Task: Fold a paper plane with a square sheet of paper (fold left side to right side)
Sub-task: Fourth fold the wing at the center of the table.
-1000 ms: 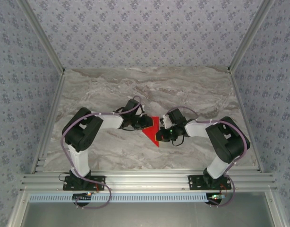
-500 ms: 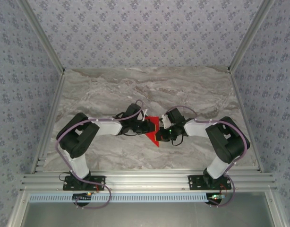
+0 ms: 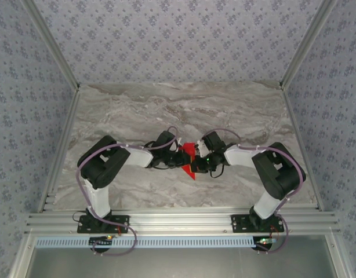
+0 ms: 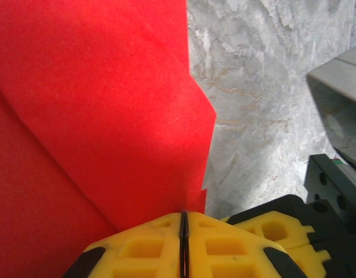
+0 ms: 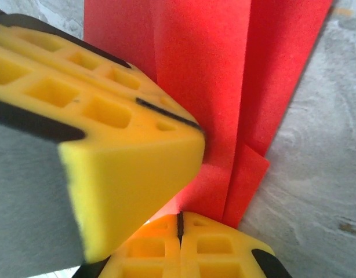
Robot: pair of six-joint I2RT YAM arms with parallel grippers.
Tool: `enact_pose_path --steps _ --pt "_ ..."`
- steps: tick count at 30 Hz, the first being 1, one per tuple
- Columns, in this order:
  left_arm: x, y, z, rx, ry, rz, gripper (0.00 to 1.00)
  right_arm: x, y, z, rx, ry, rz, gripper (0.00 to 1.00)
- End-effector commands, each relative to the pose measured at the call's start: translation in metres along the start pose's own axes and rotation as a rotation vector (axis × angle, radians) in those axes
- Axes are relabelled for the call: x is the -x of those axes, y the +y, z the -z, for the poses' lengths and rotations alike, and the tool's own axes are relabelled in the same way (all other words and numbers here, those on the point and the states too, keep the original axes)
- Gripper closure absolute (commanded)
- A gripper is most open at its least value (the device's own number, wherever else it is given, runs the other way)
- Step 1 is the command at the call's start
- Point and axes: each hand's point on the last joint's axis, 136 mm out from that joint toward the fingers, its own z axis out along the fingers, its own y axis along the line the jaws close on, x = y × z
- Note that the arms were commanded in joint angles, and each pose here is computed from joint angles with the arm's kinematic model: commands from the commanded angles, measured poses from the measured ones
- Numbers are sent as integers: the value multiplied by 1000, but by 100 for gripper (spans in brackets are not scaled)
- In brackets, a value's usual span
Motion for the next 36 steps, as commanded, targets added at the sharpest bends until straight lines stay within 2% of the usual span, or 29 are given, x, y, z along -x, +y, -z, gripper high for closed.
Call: enact_pose_path --steps 1,4,10,21,36 --pt "-6 27 -7 115 20 -1 90 -53 -66 -7 -278 161 -88 100" --pt "-3 39 -9 173 23 -3 91 -56 -66 -7 -280 173 -91 100" --pt "13 50 -5 202 -3 10 91 -60 -70 -6 -296 186 -91 100" --pt "74 54 9 214 -52 -13 90 -67 -71 -6 -302 208 -86 100" --pt "143 95 22 217 -103 27 90 -71 -67 -4 -291 216 -79 100"
